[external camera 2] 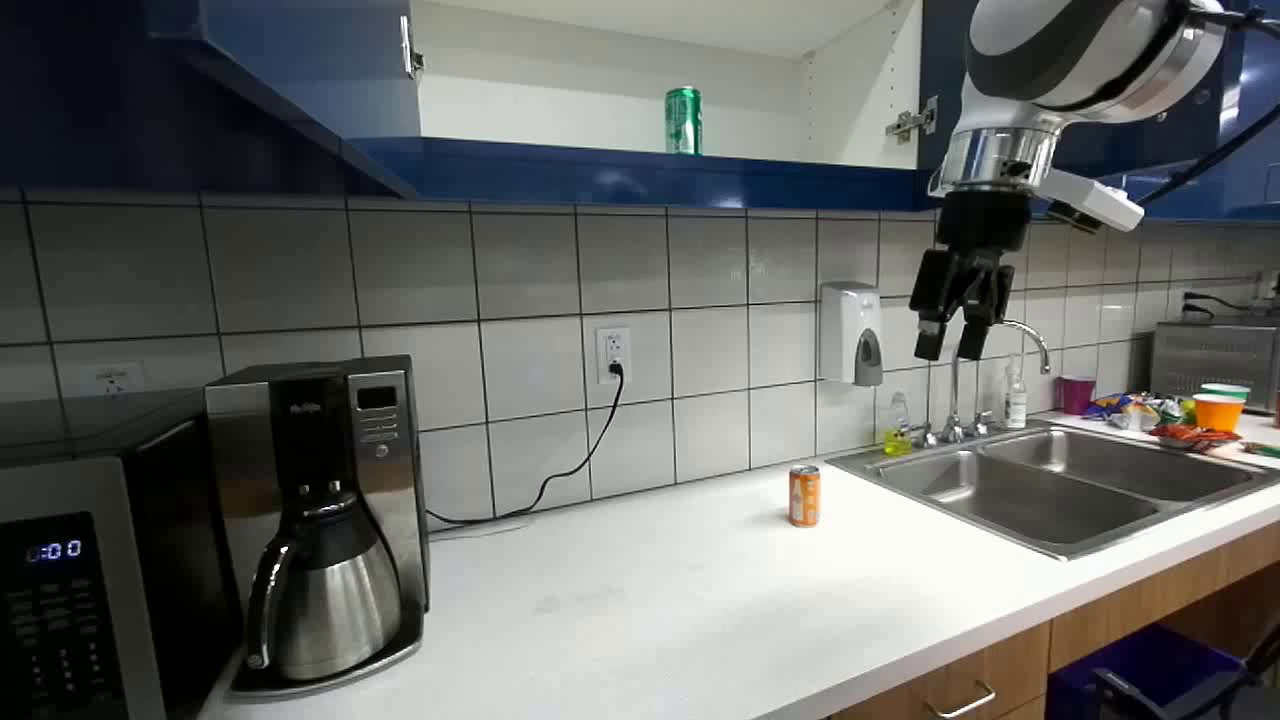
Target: Remove the green can from the open upper cabinet then place it on the counter.
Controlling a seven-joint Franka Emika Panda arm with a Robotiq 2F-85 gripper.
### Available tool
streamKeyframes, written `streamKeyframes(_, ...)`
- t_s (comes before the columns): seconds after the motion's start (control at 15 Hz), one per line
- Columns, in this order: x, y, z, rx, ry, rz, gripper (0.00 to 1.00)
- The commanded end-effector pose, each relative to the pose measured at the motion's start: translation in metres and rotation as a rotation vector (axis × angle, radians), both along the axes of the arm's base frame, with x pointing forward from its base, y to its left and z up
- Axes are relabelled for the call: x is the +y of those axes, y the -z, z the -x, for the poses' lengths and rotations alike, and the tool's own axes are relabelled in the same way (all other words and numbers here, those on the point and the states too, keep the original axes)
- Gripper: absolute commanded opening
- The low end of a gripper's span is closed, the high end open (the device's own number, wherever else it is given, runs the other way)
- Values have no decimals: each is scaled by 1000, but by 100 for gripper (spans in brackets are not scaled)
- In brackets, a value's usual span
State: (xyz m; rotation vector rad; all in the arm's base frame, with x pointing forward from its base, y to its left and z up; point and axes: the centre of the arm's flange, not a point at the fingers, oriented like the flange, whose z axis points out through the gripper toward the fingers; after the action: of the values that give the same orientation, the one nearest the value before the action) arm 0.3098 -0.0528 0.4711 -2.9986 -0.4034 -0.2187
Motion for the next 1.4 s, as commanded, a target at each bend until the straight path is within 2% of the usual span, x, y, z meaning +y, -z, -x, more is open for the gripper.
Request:
streamKeyframes(0.0,0,0,0,1,0,0,100)
streamKeyframes(0.53,4,-1,-4,-4,-9,8,100)
streamKeyframes(0.8,13,-23,-13,-64,-24,26,100)
streamKeyframes(1.33,34,-93,-29,-234,-63,45,100)
